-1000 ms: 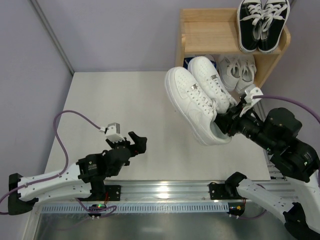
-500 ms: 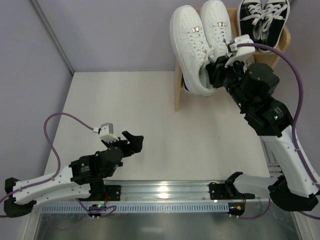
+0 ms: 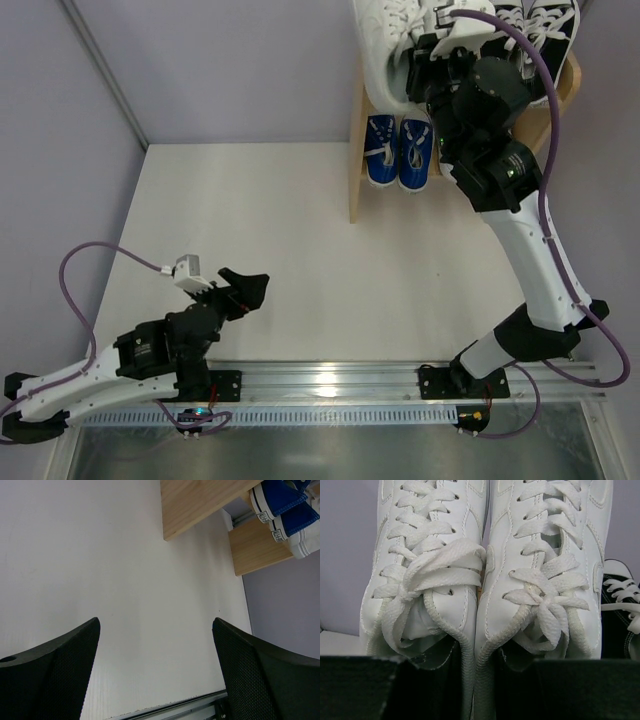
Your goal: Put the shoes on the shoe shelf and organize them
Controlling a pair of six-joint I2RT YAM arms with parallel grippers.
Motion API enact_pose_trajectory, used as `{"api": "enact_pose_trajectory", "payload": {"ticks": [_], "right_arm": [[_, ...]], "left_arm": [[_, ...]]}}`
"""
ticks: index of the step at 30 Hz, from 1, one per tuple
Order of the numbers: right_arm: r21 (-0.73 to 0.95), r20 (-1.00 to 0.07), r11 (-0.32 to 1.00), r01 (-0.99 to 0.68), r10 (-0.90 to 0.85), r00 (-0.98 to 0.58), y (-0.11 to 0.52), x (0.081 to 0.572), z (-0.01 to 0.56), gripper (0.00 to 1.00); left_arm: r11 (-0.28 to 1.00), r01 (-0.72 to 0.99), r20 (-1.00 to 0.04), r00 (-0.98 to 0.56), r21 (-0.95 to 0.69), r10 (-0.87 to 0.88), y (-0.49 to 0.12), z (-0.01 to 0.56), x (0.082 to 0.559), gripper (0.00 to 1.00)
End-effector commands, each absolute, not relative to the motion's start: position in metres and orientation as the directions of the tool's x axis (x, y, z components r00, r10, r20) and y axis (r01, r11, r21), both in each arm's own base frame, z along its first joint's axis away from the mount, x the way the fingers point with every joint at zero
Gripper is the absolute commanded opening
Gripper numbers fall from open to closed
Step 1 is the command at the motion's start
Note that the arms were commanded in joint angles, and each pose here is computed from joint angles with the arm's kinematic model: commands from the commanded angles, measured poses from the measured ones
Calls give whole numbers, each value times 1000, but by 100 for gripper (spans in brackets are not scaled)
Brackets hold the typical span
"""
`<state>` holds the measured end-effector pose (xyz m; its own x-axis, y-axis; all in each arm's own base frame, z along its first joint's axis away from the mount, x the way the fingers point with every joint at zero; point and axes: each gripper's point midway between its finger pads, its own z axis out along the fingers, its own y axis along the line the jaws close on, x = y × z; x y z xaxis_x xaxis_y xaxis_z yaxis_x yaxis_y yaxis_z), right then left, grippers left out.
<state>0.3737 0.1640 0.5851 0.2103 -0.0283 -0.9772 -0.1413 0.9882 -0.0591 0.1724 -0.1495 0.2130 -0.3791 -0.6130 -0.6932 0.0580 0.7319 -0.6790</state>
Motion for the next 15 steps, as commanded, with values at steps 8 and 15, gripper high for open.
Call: {"api": "enact_pose_trajectory", "payload": {"ticks": [8,15], "right_arm": [[175,-778,985,-9,144,611,100,326,726,4],[165,-817,986,-5,139,560,102,351,706,4]], "left_arm": [[732,8,-694,-324,-681,-643,-126,210,175,91],[726,-2,-685,-327,-688,-651,-120,207,172,91]]}}
